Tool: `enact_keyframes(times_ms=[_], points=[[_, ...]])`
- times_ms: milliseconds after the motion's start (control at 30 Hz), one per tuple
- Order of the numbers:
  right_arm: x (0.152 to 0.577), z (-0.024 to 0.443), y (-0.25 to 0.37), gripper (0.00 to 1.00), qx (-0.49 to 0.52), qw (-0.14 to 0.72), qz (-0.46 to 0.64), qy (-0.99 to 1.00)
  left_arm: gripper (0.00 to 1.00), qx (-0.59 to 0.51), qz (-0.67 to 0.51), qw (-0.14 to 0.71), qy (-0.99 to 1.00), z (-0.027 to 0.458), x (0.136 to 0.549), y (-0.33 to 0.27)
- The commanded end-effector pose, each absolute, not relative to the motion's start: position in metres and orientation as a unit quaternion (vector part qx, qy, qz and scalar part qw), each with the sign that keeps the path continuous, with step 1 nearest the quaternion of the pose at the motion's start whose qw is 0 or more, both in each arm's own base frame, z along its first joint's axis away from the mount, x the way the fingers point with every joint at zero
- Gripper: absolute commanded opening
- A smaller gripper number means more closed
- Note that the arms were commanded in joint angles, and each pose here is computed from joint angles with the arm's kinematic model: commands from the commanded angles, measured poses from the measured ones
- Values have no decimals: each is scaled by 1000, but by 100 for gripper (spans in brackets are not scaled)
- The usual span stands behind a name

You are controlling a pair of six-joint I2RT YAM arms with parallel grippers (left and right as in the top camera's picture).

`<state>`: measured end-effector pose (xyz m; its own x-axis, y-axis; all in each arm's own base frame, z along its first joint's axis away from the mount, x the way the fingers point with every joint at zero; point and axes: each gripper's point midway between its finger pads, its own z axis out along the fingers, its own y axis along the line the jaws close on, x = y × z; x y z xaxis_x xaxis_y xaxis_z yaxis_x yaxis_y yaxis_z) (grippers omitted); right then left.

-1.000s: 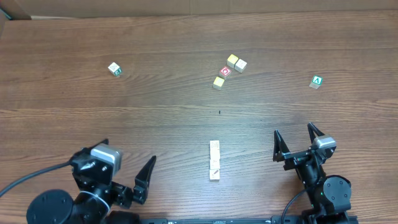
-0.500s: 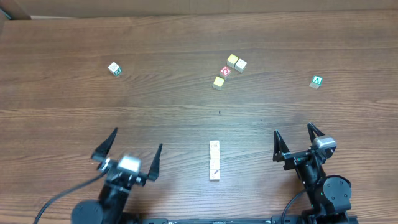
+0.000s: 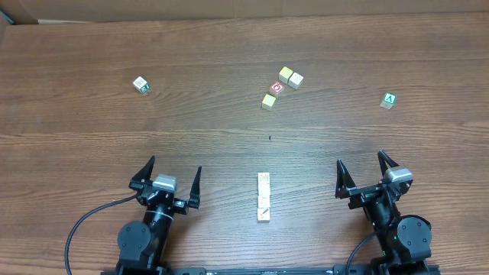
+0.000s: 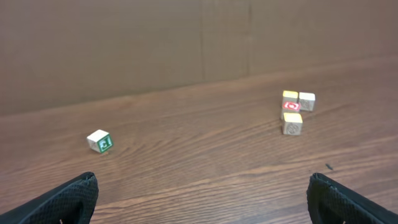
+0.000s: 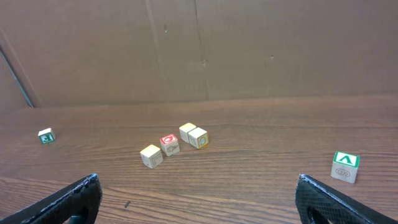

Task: Flip 4 blocks

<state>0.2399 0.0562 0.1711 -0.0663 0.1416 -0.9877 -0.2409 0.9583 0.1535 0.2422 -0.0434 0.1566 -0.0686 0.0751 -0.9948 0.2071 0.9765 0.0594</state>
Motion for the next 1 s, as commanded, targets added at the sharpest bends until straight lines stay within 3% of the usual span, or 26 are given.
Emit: enact_keyframes(times_ms=[0,967], points=[[240,170,55,100,-32,686,138,714,100,55,-42,678,732,156,244,-32],[240,170,55,100,-32,686,138,714,100,61,-46,678,731,156,244,-34]])
